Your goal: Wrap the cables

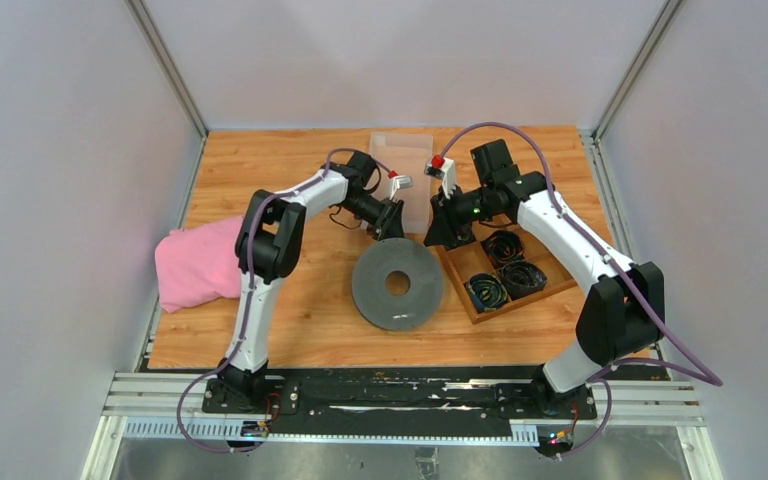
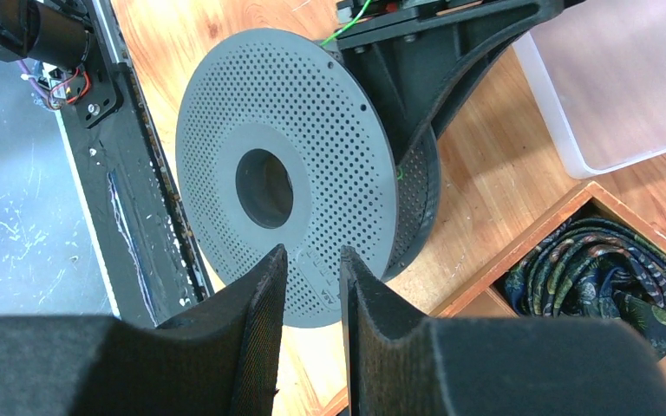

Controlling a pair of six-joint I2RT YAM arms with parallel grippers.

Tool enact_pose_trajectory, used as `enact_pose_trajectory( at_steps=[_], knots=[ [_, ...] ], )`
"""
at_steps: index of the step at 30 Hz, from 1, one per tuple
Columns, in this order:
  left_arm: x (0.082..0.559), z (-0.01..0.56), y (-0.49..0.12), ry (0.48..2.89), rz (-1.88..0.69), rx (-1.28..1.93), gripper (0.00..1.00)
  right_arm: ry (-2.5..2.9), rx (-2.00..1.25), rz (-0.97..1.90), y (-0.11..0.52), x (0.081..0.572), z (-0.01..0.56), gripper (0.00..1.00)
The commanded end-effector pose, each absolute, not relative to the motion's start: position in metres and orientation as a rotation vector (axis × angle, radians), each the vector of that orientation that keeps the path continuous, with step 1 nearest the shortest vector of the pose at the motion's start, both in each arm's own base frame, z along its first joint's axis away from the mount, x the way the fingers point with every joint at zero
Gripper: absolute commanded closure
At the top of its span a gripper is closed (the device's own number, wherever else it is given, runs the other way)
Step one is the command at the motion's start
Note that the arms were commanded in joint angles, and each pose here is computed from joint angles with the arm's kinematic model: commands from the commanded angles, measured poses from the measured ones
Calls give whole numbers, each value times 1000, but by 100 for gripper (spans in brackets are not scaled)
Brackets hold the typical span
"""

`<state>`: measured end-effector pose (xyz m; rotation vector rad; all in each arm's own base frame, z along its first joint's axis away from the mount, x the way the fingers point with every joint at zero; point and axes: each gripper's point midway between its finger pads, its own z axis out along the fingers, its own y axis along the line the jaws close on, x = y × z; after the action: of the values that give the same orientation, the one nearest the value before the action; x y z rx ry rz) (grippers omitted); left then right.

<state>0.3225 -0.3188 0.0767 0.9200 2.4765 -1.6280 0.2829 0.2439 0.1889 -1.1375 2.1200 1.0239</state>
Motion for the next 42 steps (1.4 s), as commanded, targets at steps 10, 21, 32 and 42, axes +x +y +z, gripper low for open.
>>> enact_pose_trajectory(
  at_steps=[10, 21, 32, 42],
  knots=[
    [341, 59, -306, 2478, -1620, 931, 53, 2125, -1119, 1069, 243, 282, 185, 71],
    [365, 80, -288, 2425, -1473, 945, 51, 2107, -1155, 1060, 239, 275, 179, 71],
    [396, 158, -234, 2222, -1007, 904, 31, 2023, -1413, 917, 248, 233, 154, 68],
    [345, 189, -168, 2103, -599, 850, 9, 2059, -1579, 446, 275, 230, 115, 42]
  ],
)
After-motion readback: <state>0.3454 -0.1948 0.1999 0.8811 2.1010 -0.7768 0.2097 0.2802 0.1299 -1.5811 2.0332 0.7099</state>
